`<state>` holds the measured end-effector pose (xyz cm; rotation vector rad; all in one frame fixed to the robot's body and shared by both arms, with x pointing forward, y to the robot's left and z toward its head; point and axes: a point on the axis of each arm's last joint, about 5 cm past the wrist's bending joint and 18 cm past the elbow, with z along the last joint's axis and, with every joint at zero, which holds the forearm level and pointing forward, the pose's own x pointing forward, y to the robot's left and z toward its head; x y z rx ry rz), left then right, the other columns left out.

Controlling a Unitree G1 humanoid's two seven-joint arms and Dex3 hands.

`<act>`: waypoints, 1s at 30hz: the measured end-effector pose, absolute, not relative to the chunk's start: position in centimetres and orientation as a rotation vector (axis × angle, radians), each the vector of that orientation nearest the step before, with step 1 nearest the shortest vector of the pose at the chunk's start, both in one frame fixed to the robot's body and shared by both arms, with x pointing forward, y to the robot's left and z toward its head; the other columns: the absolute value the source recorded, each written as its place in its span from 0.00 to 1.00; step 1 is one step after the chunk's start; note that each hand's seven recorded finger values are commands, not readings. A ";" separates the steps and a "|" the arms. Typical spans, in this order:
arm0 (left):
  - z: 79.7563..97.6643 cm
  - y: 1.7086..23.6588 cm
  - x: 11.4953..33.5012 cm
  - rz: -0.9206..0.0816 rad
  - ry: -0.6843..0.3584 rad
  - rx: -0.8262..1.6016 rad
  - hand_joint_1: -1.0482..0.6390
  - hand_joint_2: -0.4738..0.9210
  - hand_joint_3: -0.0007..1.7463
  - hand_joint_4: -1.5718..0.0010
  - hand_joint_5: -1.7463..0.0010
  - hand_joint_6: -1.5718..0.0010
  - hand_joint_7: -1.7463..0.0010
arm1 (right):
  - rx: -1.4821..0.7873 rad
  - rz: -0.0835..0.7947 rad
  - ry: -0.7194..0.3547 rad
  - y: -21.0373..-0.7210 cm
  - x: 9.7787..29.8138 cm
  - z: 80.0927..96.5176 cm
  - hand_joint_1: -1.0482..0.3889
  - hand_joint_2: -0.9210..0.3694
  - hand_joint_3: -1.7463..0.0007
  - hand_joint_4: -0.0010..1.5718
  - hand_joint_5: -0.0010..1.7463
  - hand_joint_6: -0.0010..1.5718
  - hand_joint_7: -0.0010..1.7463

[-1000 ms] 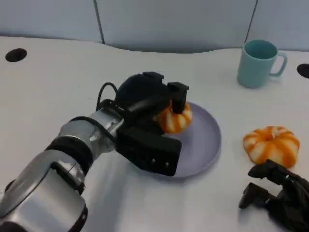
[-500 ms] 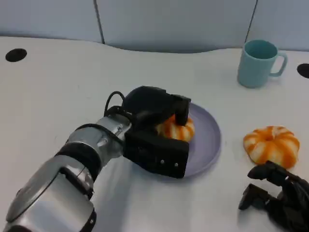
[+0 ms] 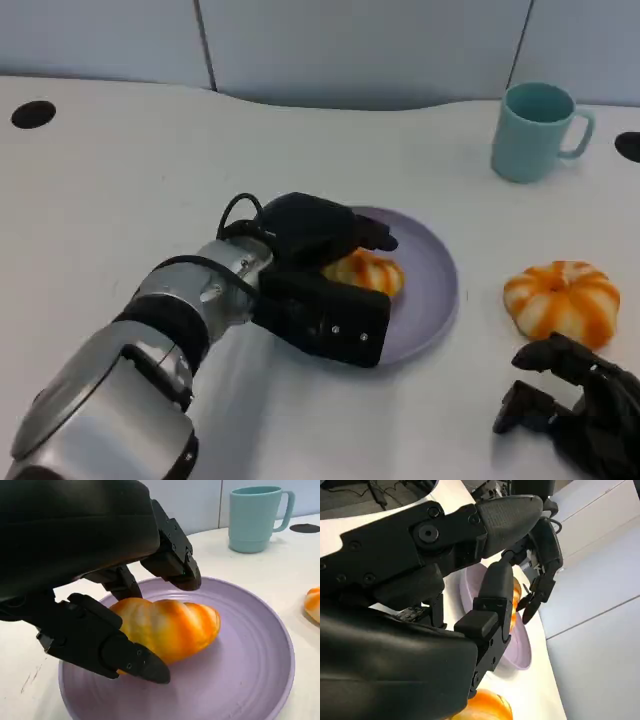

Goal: Grasp the bread from the table and place it into the plate.

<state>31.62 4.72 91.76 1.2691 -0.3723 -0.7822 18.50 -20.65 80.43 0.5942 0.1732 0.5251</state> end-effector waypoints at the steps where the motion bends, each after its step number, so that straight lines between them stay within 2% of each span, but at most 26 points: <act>1: 91.8 4.7 31.6 -0.782 -0.372 1.269 0.31 1.00 0.05 0.66 0.74 0.71 1.00 | 0.594 0.525 0.173 -20.6 18.5 80.4 0.43 0.00 0.92 0.40 0.77 0.39 0.59; 2: 91.8 4.7 31.6 -0.783 -0.372 1.269 0.27 1.00 0.07 0.72 0.77 0.75 1.00 | 0.595 0.525 0.173 -20.6 18.5 80.4 0.43 0.00 0.92 0.40 0.77 0.39 0.59; 3: 91.8 4.7 31.6 -0.783 -0.371 1.269 0.20 1.00 0.14 0.84 0.82 0.84 1.00 | 0.594 0.525 0.173 -20.6 18.5 80.4 0.43 0.00 0.91 0.40 0.77 0.39 0.59; 4: 91.8 4.7 31.6 -0.787 -0.368 1.270 0.16 1.00 0.18 0.89 0.85 0.89 1.00 | 0.594 0.525 0.173 -20.6 18.5 80.4 0.42 0.00 0.91 0.40 0.77 0.39 0.59; 7: 92.0 5.0 31.8 -0.811 -0.351 1.272 0.11 1.00 0.23 0.96 0.88 0.93 1.00 | 0.594 0.529 0.171 -20.6 18.5 80.4 0.43 0.00 0.91 0.40 0.78 0.40 0.58; 12: 92.6 5.7 32.2 -0.798 -0.357 1.248 0.10 1.00 0.24 0.96 0.88 0.94 1.00 | 0.595 0.529 0.170 -20.6 18.5 80.3 0.43 0.00 0.91 0.40 0.78 0.40 0.58; 18: 94.0 6.7 32.7 -0.771 -0.400 1.074 0.09 1.00 0.24 0.96 0.87 0.93 0.99 | 0.598 0.534 0.173 -20.6 18.7 80.3 0.42 0.00 0.91 0.40 0.78 0.40 0.58; 23: 94.8 9.1 33.1 -0.735 -0.389 0.837 0.11 1.00 0.20 0.93 0.83 0.89 0.98 | 0.593 0.533 0.176 -20.5 18.8 80.3 0.43 0.00 0.91 0.40 0.78 0.40 0.58; 26: 94.3 10.5 32.9 -0.691 -0.359 0.693 0.15 1.00 0.17 0.88 0.77 0.84 0.96 | 0.595 0.534 0.174 -20.5 18.9 80.3 0.42 0.00 0.91 0.40 0.78 0.40 0.58; 30: 92.0 11.6 31.6 -0.592 -0.329 0.368 0.17 1.00 0.16 0.81 0.73 0.80 0.95 | 0.594 0.534 0.173 -20.5 19.1 80.4 0.42 0.00 0.91 0.40 0.78 0.40 0.58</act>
